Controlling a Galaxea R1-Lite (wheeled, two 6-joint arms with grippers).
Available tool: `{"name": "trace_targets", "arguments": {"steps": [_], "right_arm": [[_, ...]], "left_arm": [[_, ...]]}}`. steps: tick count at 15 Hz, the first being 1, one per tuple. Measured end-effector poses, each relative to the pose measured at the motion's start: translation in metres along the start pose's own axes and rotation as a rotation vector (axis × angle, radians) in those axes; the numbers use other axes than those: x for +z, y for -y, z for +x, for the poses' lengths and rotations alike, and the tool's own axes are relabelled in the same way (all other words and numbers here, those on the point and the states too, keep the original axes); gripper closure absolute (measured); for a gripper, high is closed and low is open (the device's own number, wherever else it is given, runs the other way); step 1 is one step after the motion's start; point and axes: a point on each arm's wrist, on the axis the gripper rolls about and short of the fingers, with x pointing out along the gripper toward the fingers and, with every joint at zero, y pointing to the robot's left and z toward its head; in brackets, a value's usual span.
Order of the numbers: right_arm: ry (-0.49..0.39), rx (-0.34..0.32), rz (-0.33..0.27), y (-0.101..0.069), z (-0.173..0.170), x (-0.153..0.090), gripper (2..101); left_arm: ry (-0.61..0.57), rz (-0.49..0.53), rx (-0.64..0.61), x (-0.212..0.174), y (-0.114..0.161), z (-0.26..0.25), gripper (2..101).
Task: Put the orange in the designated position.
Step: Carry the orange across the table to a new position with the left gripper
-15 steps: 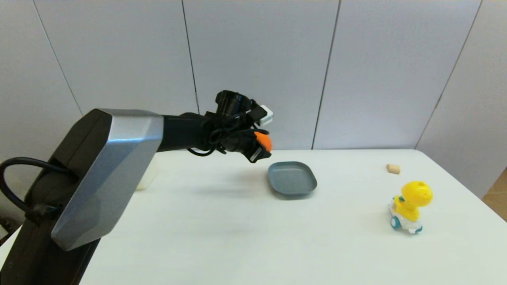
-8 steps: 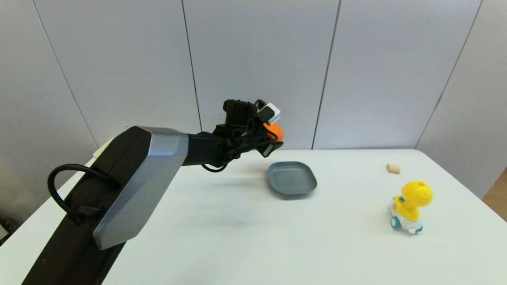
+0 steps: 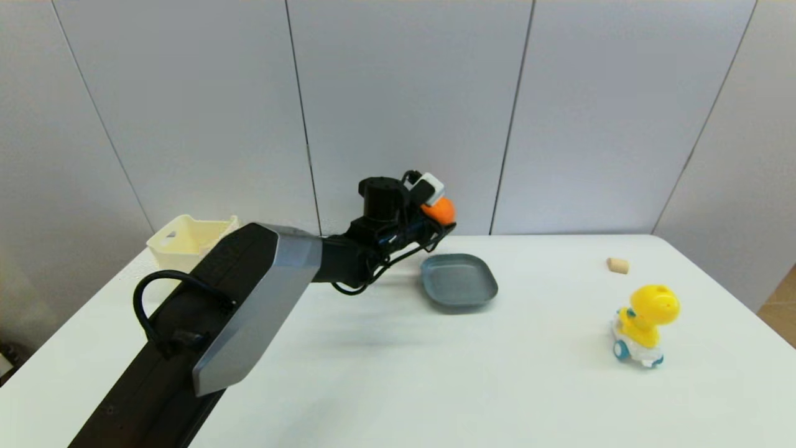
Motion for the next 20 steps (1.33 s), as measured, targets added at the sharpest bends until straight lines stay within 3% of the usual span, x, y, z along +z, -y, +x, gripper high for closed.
{"name": "trace_targets", "arguments": {"steps": [7, 20], "right_arm": [[0.000, 0.000, 0.000, 0.000, 0.000, 0.000, 4.3], [0.000, 0.000, 0.000, 0.000, 0.000, 0.000, 4.3]], "left_arm": [[-0.017, -0.014, -0.044, -0.026, 0.012, 0.009, 34.2], [0.000, -0.013, -0.036, -0.017, 0.008, 0.006, 34.4]]}}
